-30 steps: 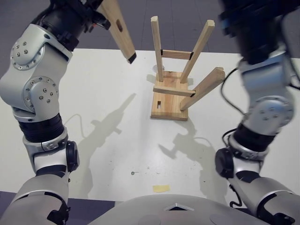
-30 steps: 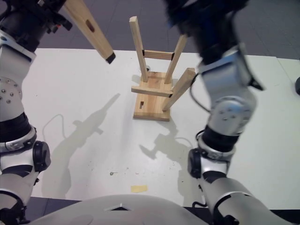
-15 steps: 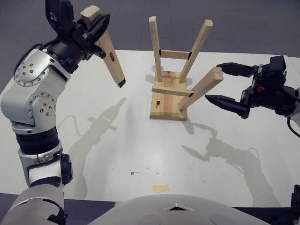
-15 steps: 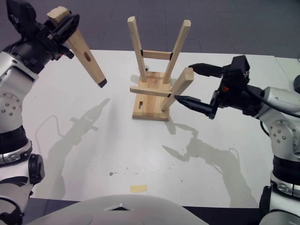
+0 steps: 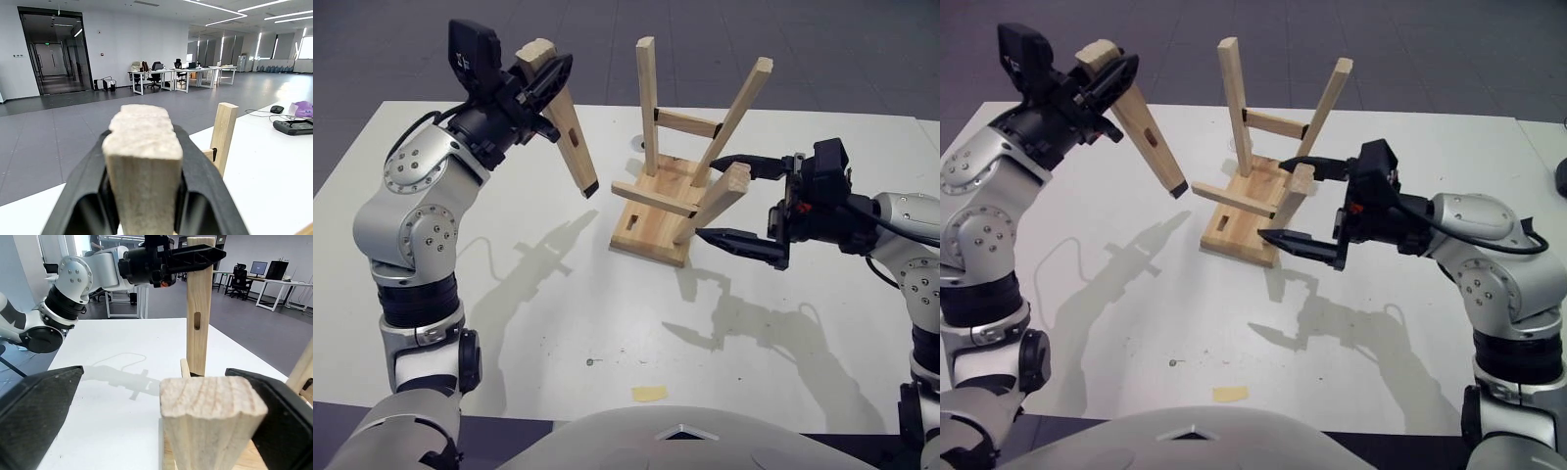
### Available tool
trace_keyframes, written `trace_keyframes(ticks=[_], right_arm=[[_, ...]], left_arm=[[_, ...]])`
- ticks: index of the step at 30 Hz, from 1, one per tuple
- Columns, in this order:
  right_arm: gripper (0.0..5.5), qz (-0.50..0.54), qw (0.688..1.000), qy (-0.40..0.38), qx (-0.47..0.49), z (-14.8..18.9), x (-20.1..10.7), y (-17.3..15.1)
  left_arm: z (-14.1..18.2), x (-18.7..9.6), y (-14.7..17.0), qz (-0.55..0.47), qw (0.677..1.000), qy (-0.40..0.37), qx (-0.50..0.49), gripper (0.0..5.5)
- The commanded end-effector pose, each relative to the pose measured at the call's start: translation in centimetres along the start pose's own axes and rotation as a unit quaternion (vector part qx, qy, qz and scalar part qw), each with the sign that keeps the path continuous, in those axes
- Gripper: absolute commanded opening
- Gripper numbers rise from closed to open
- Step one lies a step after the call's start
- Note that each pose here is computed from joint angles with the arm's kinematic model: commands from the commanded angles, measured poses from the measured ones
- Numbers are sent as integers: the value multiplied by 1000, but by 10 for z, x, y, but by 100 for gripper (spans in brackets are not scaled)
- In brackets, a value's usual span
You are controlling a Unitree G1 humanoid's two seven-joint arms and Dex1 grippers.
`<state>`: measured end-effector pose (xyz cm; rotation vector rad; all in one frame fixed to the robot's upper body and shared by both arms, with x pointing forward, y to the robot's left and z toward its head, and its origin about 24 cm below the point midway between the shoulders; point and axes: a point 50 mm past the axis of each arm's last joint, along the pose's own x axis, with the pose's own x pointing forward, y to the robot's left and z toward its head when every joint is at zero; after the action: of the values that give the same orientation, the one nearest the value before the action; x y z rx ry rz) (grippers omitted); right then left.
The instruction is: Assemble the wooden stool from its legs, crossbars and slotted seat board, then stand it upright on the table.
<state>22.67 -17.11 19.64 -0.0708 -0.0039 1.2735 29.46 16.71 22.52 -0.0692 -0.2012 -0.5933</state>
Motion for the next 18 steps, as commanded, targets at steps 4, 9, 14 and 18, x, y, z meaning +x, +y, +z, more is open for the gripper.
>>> trace_keyframes(ticks=[4,9,14,18], right_arm=[[519,-68,997,-17,20,-17,5,8],[453,-85,995,-20,41,-22,-1,4],[375,-65,996,-25,52,-18,-3,2],[306,-61,997,-28,47,-16,-6,1]], left_arm=[[-13,-4,-3,53,997,-9,-55,102],[-10,-6,-2,75,990,-37,-114,102],[-8,-5,-7,57,991,-31,-116,102],[-16,-7,-9,67,990,-18,-126,102]])
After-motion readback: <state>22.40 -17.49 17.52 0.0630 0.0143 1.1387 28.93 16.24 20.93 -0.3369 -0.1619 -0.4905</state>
